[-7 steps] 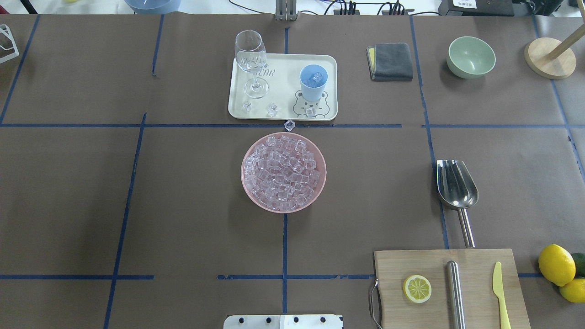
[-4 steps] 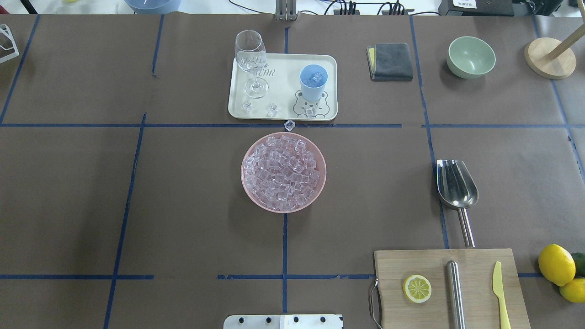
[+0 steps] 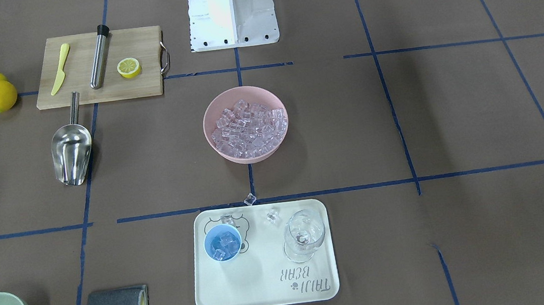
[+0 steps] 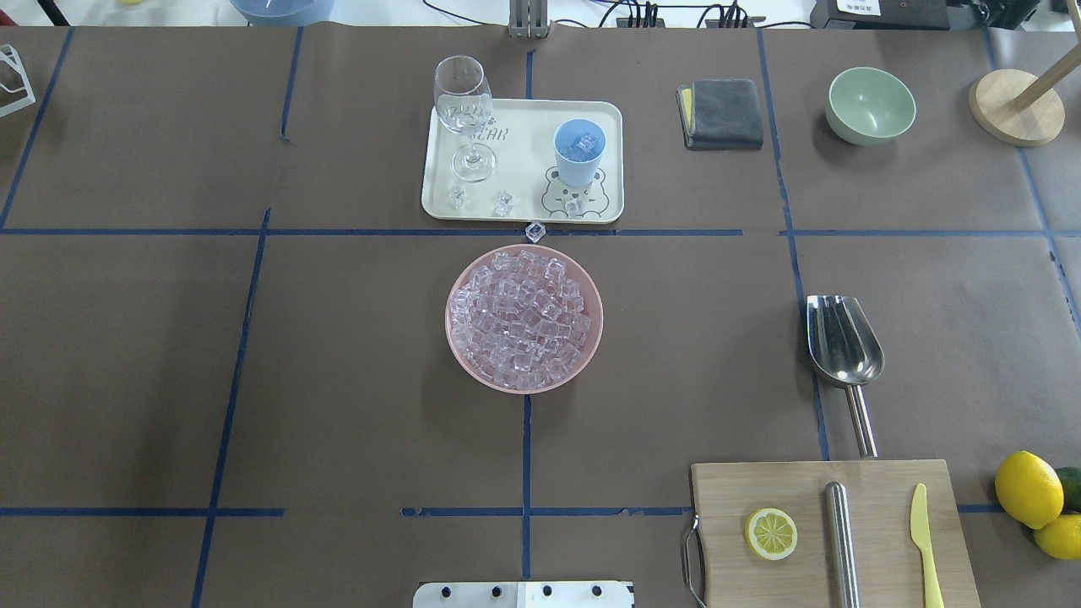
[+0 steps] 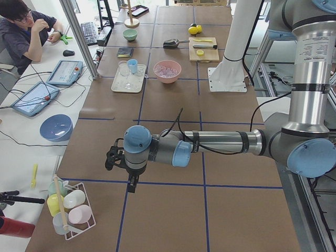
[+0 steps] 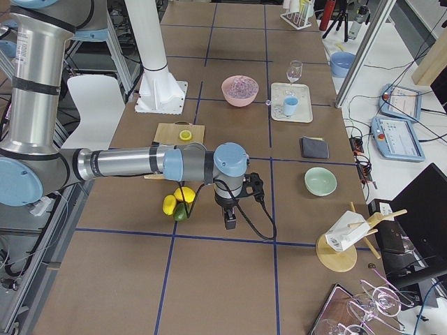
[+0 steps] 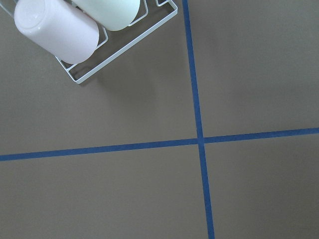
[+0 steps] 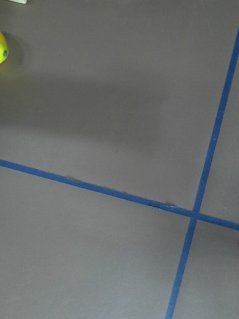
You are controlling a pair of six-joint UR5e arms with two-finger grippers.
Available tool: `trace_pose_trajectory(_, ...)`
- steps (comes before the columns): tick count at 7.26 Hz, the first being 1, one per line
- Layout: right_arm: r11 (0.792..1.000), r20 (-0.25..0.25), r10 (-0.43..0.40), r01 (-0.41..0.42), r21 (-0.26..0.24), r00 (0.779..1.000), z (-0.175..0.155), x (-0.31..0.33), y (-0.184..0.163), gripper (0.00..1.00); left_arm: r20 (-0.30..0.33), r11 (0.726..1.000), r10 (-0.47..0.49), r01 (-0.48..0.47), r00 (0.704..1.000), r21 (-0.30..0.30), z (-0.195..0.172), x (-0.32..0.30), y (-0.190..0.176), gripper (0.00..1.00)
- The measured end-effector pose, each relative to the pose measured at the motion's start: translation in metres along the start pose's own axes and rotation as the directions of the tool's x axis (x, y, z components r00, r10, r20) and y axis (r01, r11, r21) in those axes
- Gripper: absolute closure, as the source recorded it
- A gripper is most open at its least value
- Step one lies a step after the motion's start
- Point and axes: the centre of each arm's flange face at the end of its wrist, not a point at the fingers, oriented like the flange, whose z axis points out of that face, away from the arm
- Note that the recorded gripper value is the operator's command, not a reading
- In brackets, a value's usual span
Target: Put ice in cup with scoop
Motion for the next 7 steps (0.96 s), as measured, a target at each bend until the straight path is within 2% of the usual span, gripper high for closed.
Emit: trace_pose_trajectory(7, 1.0, -0.003, 0.013, -0.013, -0.008, 1.0, 0.0032, 0.0028, 0.0023, 0.0, -0.002, 1.0, -0.012, 0.012, 1.0, -0.013, 0.0051, -0.0045, 0.0109, 0.0)
